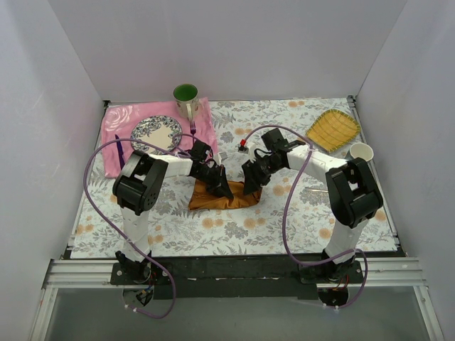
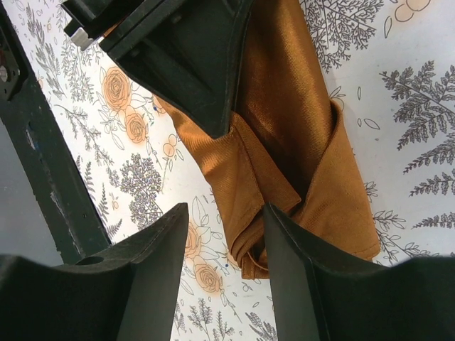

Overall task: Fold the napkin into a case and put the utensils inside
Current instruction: Fold the 2/3-rectangle-folded napkin at the center of the board, then stuff the top corner of the smaller-rectangle-folded napkin into the folded napkin.

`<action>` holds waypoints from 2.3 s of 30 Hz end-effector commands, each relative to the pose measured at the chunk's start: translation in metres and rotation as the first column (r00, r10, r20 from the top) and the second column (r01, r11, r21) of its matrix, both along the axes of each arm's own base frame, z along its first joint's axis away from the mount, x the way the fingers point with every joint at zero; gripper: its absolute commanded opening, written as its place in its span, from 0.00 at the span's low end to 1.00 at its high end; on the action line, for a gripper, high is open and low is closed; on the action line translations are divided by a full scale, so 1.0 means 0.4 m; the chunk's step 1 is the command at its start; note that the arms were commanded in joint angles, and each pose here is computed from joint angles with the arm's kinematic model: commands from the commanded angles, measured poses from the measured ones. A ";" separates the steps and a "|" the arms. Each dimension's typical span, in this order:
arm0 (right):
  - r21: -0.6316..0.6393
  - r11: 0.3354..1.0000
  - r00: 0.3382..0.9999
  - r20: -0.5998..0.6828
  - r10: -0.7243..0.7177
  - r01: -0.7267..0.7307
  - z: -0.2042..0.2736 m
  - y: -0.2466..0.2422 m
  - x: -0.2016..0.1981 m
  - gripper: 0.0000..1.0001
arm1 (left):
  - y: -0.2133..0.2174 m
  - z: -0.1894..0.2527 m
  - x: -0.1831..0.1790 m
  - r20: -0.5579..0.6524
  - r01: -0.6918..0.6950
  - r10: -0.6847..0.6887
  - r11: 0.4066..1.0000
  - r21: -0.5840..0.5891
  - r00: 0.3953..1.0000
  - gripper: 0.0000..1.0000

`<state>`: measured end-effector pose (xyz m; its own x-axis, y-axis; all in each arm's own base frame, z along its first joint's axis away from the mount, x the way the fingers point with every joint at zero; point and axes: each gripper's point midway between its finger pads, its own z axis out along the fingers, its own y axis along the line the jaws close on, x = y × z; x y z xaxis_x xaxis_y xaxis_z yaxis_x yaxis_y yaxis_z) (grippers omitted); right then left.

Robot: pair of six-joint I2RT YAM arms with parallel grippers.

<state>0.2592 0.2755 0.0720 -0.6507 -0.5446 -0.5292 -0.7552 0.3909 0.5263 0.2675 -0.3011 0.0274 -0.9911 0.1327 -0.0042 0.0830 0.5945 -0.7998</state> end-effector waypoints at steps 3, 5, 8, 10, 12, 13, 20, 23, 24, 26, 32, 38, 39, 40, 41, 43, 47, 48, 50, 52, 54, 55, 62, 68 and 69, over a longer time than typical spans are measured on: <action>-0.009 1.000 1.000 -0.002 -0.028 0.028 0.010 -0.001 0.021 0.57 | 0.010 -0.017 0.014 0.041 -0.004 0.003 1.000 0.026 0.999 0.00; -0.014 0.999 0.999 0.019 -0.039 0.039 0.014 -0.004 0.030 0.57 | 0.010 -0.016 0.013 0.042 -0.003 0.002 1.000 0.026 0.999 0.00; -0.020 0.998 0.998 0.035 -0.059 0.060 0.017 -0.009 0.044 0.57 | 0.011 -0.019 0.012 0.039 -0.003 0.002 1.000 0.027 0.999 0.00; -0.022 0.997 0.997 0.039 -0.068 0.069 0.017 -0.014 0.047 0.58 | 0.011 -0.018 0.010 0.041 -0.001 0.000 1.000 0.026 0.999 0.00; -0.027 0.997 0.996 0.045 -0.074 0.076 0.013 -0.018 0.048 0.59 | 0.011 -0.019 0.010 0.039 -0.002 0.001 1.000 0.027 0.999 0.00; -0.031 0.997 0.997 0.040 -0.072 0.073 0.009 -0.020 0.046 0.59 | 0.011 -0.018 0.010 0.040 -0.002 0.001 1.000 0.026 0.999 0.00; 0.000 0.999 0.999 -0.014 -0.037 0.037 0.003 -0.006 0.025 0.57 | 0.010 -0.015 0.013 0.045 0.000 -0.001 1.000 0.023 0.999 0.00; 0.002 1.000 0.999 -0.030 -0.030 0.030 -0.004 -0.005 0.021 0.55 | 0.008 -0.013 0.014 0.045 0.000 -0.001 1.000 0.019 0.999 0.00; 0.000 1.000 0.999 -0.031 -0.031 0.031 -0.006 -0.005 0.023 0.54 | 0.008 -0.013 0.014 0.044 0.001 -0.002 1.000 0.018 0.999 0.00; -0.009 1.000 0.999 -0.039 -0.030 0.030 -0.016 -0.007 0.021 0.54 | 0.006 -0.013 0.016 0.044 0.002 -0.003 1.000 0.015 0.999 0.00; -0.008 0.999 0.999 -0.040 -0.032 0.031 -0.022 -0.004 0.024 0.55 | 0.005 -0.014 0.015 0.043 0.004 -0.005 1.000 0.013 0.999 0.00; 0.018 1.000 0.999 -0.033 -0.022 0.022 0.003 0.003 0.024 0.32 | 0.007 -0.009 0.013 0.050 0.009 -0.009 1.000 0.010 0.999 0.00; 0.017 1.000 0.999 -0.033 -0.020 0.020 0.006 0.002 0.023 0.28 | 0.006 -0.006 0.014 0.054 0.009 -0.009 1.000 0.007 0.999 0.00; 0.015 1.000 0.999 -0.037 -0.018 0.019 0.005 0.002 0.021 0.24 | 0.005 -0.005 0.014 0.059 0.012 -0.012 1.000 0.003 0.998 0.00; 0.017 1.000 0.999 -0.033 -0.014 0.014 0.007 0.003 0.021 0.21 | 0.004 -0.002 0.014 0.062 0.013 -0.013 1.000 -0.002 0.998 0.00; 0.012 1.000 0.999 -0.033 -0.015 0.015 0.002 0.001 0.023 0.10 | 0.001 0.012 0.014 0.076 0.017 -0.015 1.000 -0.021 0.997 0.00; -0.006 1.000 0.999 -0.040 -0.016 0.016 -0.017 -0.003 0.026 0.01 | -0.007 0.048 0.017 0.131 0.034 -0.025 0.997 -0.068 0.991 0.06; -0.008 1.000 0.999 -0.041 -0.017 0.017 -0.020 -0.003 0.026 0.01 | -0.010 0.065 0.019 0.163 0.041 -0.026 0.995 -0.092 0.986 0.09; -0.004 1.000 0.999 -0.037 -0.017 0.017 -0.018 -0.002 0.027 0.01 | -0.012 0.078 0.019 0.189 0.050 -0.028 0.993 -0.110 0.982 0.16; 0.000 1.000 0.999 -0.033 -0.017 0.017 -0.016 0.000 0.029 0.01 | -0.017 0.102 0.023 0.230 0.056 -0.023 0.989 -0.138 0.973 0.21; 0.003 1.000 0.999 -0.030 -0.015 0.016 -0.013 0.000 0.029 0.01 | -0.021 0.114 0.032 0.265 0.061 -0.018 0.987 -0.152 0.964 0.26; 0.002 1.000 0.999 -0.031 -0.017 0.017 -0.014 -0.002 0.029 0.01 | -0.022 0.118 0.031 0.274 0.067 -0.021 0.985 -0.162 0.962 0.28; 0.011 0.999 0.999 -0.037 -0.031 0.031 -0.008 -0.006 0.032 0.01 | -0.028 0.117 0.042 0.324 0.083 -0.020 0.980 -0.181 0.946 0.42; 0.024 0.999 0.998 -0.042 -0.041 0.042 -0.005 -0.008 0.039 0.01 | -0.042 0.114 0.039 0.348 0.107 -0.033 0.975 -0.195 0.937 0.47; 0.025 0.999 0.998 -0.040 -0.044 0.045 -0.004 -0.010 0.041 0.01 | -0.048 0.114 0.036 0.349 0.111 -0.036 0.974 -0.198 0.936 0.48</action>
<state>0.2665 0.2657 0.0569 -0.7050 -0.5269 -0.4748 -0.7033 0.4330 0.5638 0.2807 -0.3115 0.0499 -0.9480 0.1515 -0.2801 0.3184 0.4590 -0.8294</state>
